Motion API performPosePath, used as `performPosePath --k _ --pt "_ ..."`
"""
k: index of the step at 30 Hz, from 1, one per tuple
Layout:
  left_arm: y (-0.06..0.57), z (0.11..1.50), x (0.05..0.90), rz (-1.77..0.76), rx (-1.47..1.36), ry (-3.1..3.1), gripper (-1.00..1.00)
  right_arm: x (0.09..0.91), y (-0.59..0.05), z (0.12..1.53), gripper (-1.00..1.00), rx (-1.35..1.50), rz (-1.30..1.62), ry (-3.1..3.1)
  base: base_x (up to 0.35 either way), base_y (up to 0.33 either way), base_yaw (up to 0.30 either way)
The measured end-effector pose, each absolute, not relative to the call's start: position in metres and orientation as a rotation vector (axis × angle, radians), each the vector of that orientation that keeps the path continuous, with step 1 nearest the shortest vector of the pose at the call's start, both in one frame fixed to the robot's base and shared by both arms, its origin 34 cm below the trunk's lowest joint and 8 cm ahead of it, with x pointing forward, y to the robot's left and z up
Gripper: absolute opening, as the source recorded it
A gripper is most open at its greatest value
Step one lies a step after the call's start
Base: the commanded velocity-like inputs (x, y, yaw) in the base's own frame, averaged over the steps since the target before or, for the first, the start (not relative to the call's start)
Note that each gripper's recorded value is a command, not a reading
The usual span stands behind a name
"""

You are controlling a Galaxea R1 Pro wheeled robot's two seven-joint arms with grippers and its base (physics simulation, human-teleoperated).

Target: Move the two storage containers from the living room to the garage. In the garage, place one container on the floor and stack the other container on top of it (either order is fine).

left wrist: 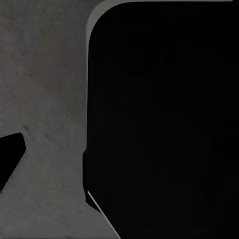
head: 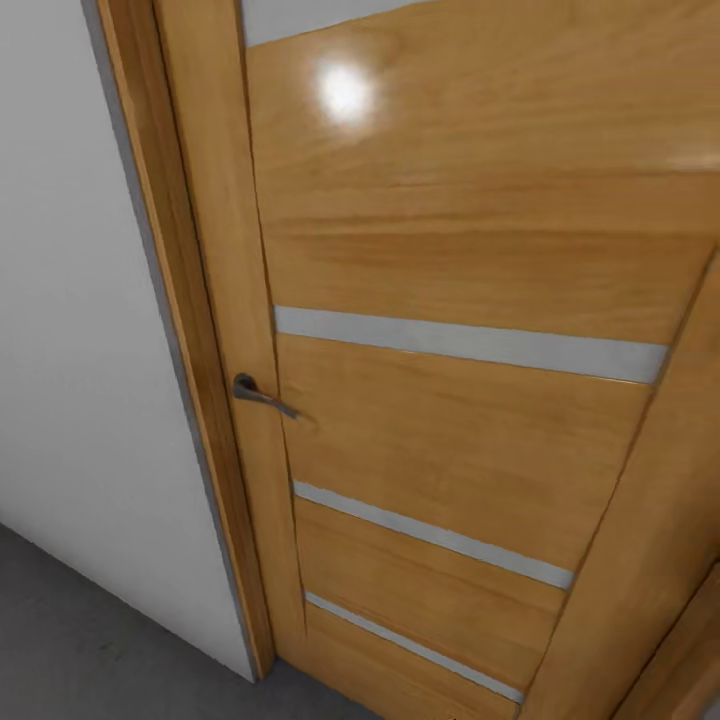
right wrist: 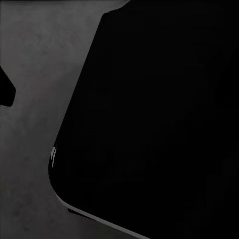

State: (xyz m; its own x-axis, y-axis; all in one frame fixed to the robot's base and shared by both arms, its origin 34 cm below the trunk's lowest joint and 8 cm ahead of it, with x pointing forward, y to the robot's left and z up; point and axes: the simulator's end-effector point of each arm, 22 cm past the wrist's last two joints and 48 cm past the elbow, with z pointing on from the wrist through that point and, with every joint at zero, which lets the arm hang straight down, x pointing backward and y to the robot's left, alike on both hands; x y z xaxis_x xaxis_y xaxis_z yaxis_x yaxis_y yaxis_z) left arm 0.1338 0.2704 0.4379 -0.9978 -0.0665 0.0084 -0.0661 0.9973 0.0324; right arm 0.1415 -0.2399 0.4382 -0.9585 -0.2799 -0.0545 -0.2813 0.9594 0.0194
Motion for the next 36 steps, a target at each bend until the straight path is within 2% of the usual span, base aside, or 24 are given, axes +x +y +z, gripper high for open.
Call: performPosePath --k 7,24,29,36 --pt "0.2703 0.4379 0.1338 -0.050 0.101 -3.130 1.00 0.1415 -0.2399 0.4382 1.00 -0.439 0.042 3.059 0.017 0.038 -0.206" --pt "0.2700 0.4379 0.1334 -0.048 0.093 -3.130 1.00 0.1415 -0.2398 0.4382 1.00 -0.439 0.042 3.059 0.168 0.259 -0.006" --pt "0.2699 0.4379 0.1335 -0.048 0.092 -3.130 1.00 0.1415 -0.2399 0.4382 1.00 -0.439 0.042 3.059 0.052 0.072 -0.055" --pt "0.2702 0.4379 0.1338 -0.049 0.093 -3.130 1.00 0.1415 -0.2399 0.4382 1.00 -0.438 0.042 3.059 0.007 0.010 -0.227"
